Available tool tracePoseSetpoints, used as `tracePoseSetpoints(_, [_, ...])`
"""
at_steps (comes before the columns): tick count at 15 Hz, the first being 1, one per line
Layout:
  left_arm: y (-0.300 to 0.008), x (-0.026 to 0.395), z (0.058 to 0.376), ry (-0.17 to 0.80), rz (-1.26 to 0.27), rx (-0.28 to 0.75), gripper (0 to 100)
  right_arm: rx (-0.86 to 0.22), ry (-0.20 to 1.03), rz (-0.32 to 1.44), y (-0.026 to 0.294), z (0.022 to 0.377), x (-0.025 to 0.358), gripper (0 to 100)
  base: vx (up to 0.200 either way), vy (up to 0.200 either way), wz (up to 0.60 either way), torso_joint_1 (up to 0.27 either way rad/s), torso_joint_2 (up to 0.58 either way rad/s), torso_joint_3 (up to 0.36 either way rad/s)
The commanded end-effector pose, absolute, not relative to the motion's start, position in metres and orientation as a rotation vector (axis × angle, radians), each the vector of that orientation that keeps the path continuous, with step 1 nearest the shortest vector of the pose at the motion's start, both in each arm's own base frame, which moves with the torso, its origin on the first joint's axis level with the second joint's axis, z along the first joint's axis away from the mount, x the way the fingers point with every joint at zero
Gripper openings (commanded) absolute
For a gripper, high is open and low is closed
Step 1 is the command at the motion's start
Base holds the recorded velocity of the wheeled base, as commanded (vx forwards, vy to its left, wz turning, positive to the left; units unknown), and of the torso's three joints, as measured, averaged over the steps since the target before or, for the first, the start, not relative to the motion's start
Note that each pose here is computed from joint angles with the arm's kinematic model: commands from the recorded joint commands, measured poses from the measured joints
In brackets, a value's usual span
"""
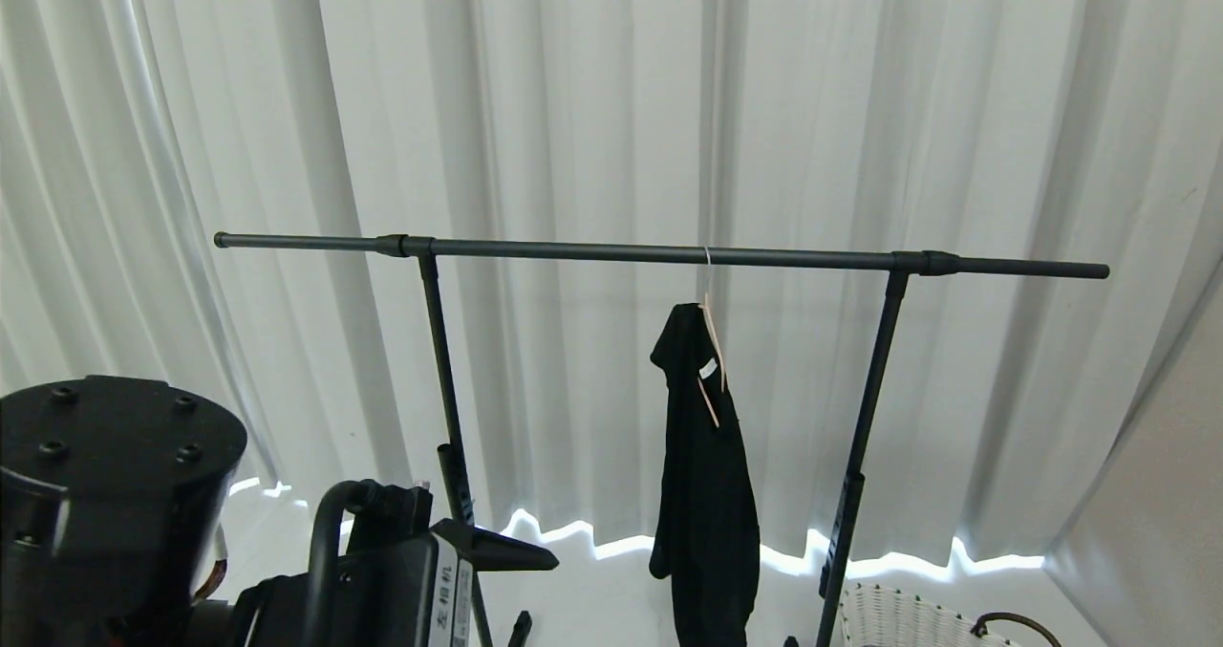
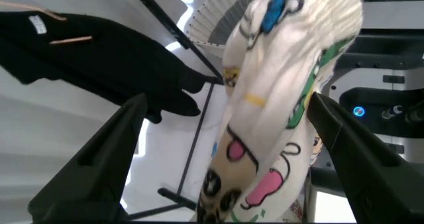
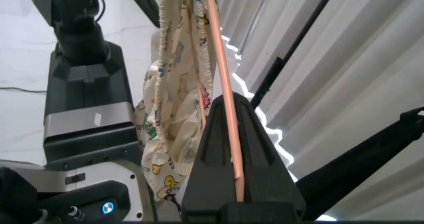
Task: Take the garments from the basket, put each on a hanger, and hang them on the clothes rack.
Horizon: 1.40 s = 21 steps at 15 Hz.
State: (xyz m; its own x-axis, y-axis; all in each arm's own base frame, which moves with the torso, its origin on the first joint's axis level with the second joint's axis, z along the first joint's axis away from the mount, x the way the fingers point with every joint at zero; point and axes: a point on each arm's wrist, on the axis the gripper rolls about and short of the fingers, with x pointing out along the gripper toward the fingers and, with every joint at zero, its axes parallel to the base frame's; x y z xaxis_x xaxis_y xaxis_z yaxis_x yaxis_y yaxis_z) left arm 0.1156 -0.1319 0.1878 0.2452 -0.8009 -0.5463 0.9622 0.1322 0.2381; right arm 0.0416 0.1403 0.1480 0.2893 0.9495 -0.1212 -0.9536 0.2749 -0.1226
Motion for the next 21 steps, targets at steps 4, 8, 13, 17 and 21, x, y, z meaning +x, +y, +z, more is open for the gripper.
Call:
tracePoseSetpoints(4, [-0.143,0.117,0.185,0.333,-1.349,0.623,100,-0.190,0.023,1.279,0.141,0.148,0.042,0,0.000,0.000,0.00,0.000,0.00,0.000])
tracePoseSetpoints(8, [-0.143,0.115,0.184,0.337,-1.357,0.627,0,-0.195,0.015,1.279,0.142,0.149,0.042,0,0.000,0.000,0.00,0.000,0.00,0.000])
tracePoseSetpoints(13, [-0.145,0.117,0.182,0.351,-1.357,0.626,0,-0.205,0.006,1.269,0.143,0.150,0.042,0,0.000,0.000,0.00,0.000,0.00,0.000])
tracePoseSetpoints(17, [-0.143,0.120,0.178,0.378,-1.330,0.621,0,-0.227,-0.001,1.262,0.143,0.149,0.043,100,0.000,0.000,0.00,0.000,0.00,0.000])
tracePoseSetpoints(21, [-0.118,0.128,0.159,0.464,-1.158,0.637,0,-0.272,-0.005,1.155,0.139,0.146,0.049,100,0.000,0.000,0.00,0.000,0.00,0.000])
